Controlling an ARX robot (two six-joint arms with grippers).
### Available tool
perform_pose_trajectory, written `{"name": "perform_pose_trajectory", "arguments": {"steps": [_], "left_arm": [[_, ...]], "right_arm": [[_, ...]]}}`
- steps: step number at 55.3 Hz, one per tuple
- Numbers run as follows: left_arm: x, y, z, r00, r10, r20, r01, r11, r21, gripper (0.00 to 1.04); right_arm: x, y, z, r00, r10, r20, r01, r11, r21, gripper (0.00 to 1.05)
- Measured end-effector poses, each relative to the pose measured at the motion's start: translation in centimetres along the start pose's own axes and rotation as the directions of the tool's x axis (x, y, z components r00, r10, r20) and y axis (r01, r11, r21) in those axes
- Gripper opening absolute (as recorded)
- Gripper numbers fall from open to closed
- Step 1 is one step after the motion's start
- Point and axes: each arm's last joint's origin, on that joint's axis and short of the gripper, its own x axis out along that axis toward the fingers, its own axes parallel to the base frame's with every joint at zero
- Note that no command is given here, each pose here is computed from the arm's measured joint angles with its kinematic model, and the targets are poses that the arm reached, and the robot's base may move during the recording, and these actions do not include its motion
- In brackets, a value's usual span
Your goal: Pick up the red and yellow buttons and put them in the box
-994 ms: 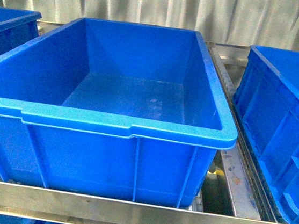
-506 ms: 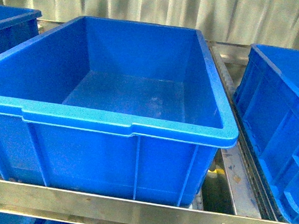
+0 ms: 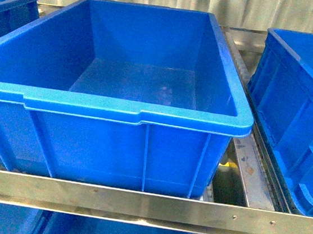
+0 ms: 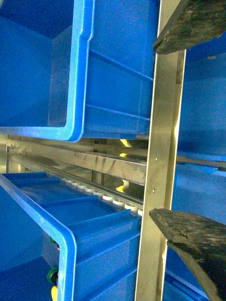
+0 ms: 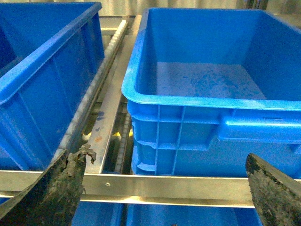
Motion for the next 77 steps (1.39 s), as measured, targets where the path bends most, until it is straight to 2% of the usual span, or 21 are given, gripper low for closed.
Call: {"name": "perform_pose_trajectory", "arguments": {"steps": [77], "left_arm": [[0.0,0.01,0.0,1.0,0.005,0.0,-0.005,1.0,0.0,0.97]], "right_arm": [[-0.03,0.02,-0.08,1.0,0.006,-0.001,-0.006,1.0,0.004,0.99]]}}
